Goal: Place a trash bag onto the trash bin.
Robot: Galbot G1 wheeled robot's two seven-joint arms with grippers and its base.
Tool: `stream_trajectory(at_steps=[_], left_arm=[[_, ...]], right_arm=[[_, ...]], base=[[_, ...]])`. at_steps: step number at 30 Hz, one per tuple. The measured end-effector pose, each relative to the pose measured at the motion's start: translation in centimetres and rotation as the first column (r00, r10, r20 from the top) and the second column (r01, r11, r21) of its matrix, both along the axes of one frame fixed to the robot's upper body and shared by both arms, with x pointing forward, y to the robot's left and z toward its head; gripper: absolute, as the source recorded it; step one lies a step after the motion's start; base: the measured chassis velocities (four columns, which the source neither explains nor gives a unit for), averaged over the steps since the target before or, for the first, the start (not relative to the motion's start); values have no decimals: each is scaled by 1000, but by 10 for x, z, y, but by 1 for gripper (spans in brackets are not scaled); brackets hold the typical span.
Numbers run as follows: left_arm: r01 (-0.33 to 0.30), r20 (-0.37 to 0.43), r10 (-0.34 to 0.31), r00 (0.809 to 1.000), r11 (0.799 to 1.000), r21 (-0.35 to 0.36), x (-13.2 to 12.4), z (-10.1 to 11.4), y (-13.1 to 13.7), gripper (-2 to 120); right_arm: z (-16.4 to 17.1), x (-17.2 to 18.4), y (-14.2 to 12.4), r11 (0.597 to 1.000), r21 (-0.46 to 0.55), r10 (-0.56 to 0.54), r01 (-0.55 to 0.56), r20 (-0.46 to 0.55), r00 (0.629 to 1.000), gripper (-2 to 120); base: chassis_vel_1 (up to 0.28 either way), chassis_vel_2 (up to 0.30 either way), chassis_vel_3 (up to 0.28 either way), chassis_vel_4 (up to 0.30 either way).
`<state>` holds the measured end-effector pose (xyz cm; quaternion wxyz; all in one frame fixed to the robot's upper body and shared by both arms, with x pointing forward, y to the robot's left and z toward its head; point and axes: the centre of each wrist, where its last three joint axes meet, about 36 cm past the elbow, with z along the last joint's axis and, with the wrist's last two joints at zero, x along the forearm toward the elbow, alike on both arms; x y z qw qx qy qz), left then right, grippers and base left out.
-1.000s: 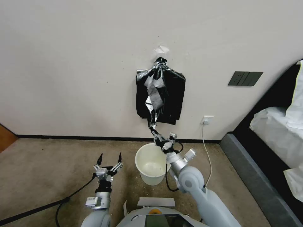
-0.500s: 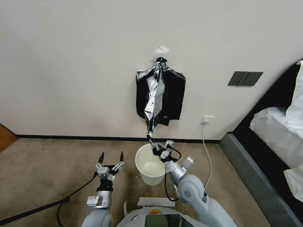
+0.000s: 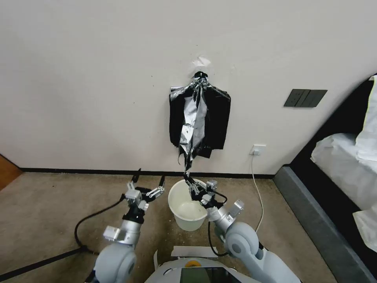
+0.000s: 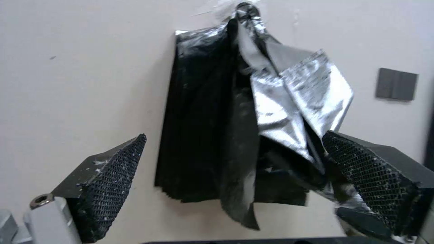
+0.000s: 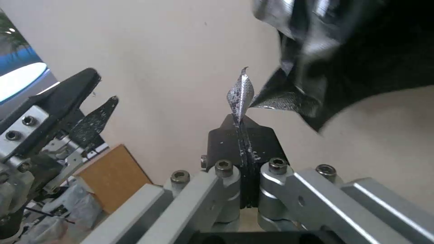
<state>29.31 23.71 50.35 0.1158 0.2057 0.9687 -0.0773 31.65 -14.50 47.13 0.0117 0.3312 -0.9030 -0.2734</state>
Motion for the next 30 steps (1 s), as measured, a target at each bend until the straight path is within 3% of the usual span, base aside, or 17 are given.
stream_trajectory(at_steps=[3, 6, 9, 10, 11, 14, 17, 30], left_arm=[[61, 12, -62, 998, 997, 41, 24, 21, -1, 100], [78, 4, -79, 997, 995, 63, 44, 31, -5, 100], [78, 4, -79, 997, 995, 63, 44, 31, -5, 100], [90, -51, -87, 995, 995, 52, 72, 38, -15, 100], [92, -61, -89, 994, 995, 46, 78, 40, -18, 100], [93, -66, -90, 994, 995, 42, 81, 41, -19, 100], [131, -111, -130, 985, 991, 7, 99, 45, -35, 100], [177, -146, -173, 974, 984, 12, 124, 43, -61, 99]], right_arm=[[3, 0, -2, 1000, -5, -3, 3, 6, 1000, 0], [4, 0, -3, 1000, -8, -6, 6, 9, 1000, 0], [4, 0, -3, 1000, -8, -6, 6, 9, 1000, 0], [6, 0, -4, 1000, -10, -11, 11, 17, 1000, 0], [7, 0, -4, 1000, -10, -14, 14, 18, 1000, 0], [7, 1, -5, 1000, -10, -15, 15, 18, 1000, 0], [9, 2, -9, 1000, -11, -28, 28, 25, 999, 0], [11, 2, -12, 999, -8, -36, 36, 28, 999, 0]], base=[[0, 0, 0, 0], [0, 0, 0, 0], [0, 0, 0, 0], [0, 0, 0, 0], [0, 0, 0, 0], [0, 0, 0, 0], [0, 0, 0, 0], [0, 0, 0, 0]])
